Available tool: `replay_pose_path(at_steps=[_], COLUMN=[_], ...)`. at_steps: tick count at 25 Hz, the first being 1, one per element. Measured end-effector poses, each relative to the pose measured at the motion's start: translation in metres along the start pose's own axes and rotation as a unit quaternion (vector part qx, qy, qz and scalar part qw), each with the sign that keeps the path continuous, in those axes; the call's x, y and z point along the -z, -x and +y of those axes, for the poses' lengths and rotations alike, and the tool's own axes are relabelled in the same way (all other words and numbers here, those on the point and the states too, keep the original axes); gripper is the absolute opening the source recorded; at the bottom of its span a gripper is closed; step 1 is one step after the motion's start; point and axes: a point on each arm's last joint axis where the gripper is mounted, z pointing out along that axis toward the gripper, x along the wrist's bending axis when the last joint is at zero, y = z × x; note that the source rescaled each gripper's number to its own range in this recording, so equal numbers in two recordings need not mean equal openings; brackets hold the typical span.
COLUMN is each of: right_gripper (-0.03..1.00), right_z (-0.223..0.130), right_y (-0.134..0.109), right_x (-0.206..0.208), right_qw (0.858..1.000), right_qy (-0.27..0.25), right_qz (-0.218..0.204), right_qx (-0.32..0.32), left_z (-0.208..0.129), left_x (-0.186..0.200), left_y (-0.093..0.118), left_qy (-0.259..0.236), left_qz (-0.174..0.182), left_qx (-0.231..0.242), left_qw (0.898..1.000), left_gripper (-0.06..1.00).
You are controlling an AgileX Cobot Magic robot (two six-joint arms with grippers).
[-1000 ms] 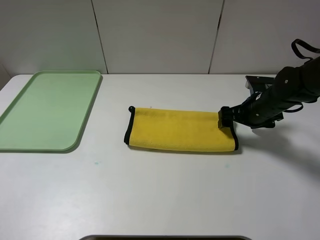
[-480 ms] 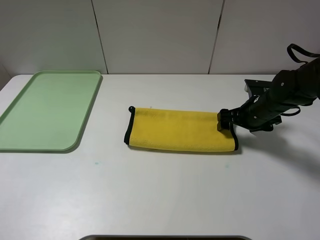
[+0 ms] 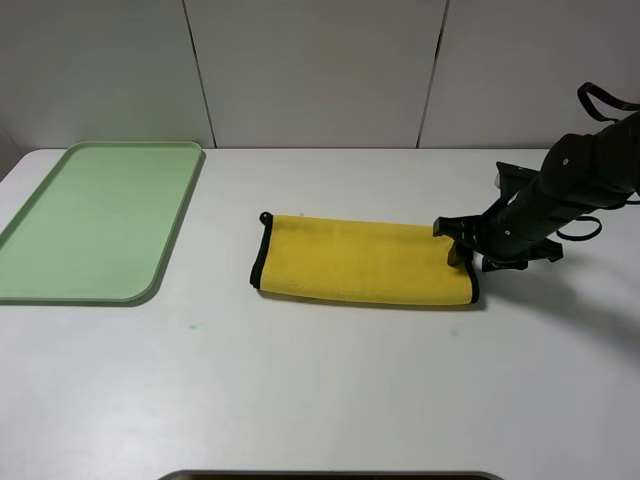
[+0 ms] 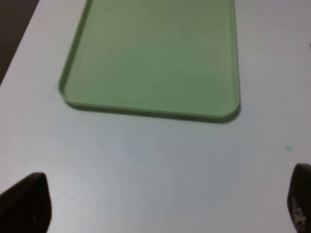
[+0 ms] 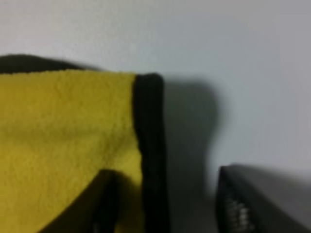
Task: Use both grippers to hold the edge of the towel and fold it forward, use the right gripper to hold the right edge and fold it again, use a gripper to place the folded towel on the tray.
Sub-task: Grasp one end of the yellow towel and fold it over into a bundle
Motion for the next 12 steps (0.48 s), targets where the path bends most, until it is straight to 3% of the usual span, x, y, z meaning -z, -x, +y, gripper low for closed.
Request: replay_pose_path(at_steps=[5,9,12], right_gripper=[0.28,0.02,0.0], right_z=[-0.0029,-0.0042,-0.0043], right_y=[-0.0008,-0.0014,-0.0016], right_x=[0.0001,0.0002,0.0002], right_qw=[1.0,0.999,0.999], right_qy=[-0.018,-0.025,-0.026], right_qz=[0.004,0.007,0.007], right_qx=[-0.022,-0.037,-0.041], left_z=[0.0,0.0,0.0], left_x=[0.0,0.0,0.0], left_y=[0.0,0.0,0.0], left_qy=[0.0,0.0,0.0], left_qz=[0.0,0.0,0.0], left_qx=[0.0,0.0,0.0], left_qw=[1.0,1.0,1.0], left_gripper=[0.97,0.97,0.97])
